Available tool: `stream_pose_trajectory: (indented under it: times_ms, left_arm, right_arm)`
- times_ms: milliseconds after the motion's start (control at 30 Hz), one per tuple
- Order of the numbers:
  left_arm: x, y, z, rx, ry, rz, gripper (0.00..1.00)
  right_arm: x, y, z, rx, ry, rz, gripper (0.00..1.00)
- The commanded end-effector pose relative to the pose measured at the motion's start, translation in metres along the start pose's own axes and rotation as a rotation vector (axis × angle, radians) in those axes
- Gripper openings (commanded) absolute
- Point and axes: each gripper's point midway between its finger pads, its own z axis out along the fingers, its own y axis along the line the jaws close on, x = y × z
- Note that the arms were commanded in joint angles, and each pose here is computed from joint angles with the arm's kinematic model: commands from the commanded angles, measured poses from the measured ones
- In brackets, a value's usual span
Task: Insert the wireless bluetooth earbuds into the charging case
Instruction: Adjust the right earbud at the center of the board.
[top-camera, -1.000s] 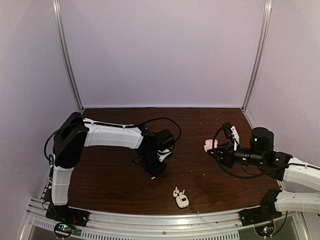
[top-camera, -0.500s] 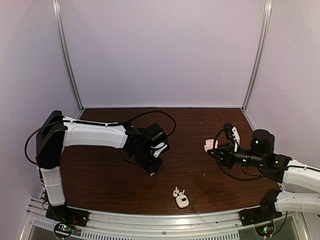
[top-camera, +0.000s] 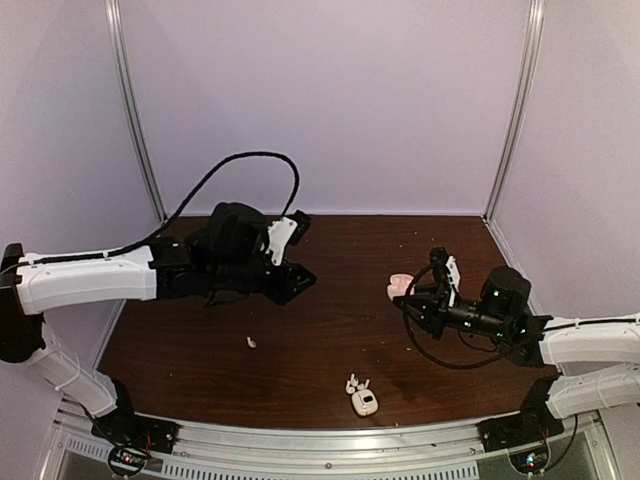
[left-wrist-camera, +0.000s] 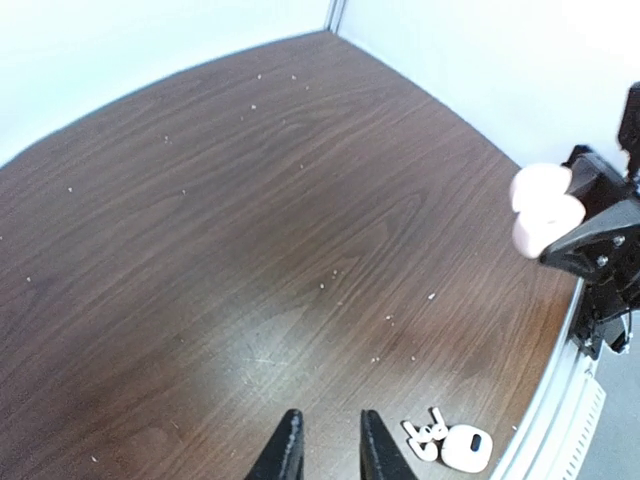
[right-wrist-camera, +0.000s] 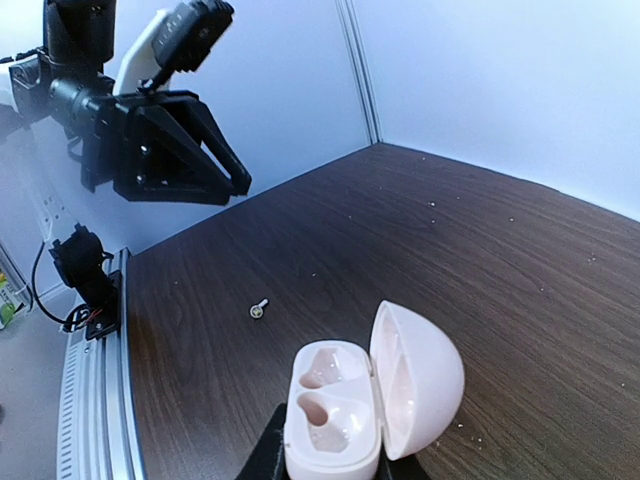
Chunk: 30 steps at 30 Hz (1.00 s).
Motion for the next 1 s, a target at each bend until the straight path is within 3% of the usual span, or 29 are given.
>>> stream_pose_trajectory:
  times_ms: [0,167,233,400,633,967]
  left_arm:
    - [-0.019,0.03,-0.011,-0.063,-0.069,-0.036,0.25]
    - [0.044,0.065,-0.017,-0.107,0.107,-0.196,0.25]
    - [0.071,0.071,-0.021,-0.131,0.173,-0.235,0.31]
    - [0.131,0.066,-0.025,-0.082,0.419,-0.153,0.46]
    - [0.161,0.101,-0.027,-0.236,0.637,0.058,0.5]
    - [0.146,0.1,0.015,-0.104,0.544,-0.066,0.65]
  right_arm:
    - [-0.026,0.01,0.016,-0.059,-0.08,-0.047,0.0]
    - [-0.022,0.01,0.02,-0.065,-0.04,-0.048,0.0]
    - [-0.018,0.01,0.019,-0.063,-0.018,-0.046,0.01]
    - [-0.009,0.015,0.013,-0.087,0.009,-0.034,0.01]
    - [-0.007,0.02,0.005,-0.103,0.003,-0.018,0.01]
    - [-0.003,0.019,0.005,-0.097,0.025,-0.021,0.01]
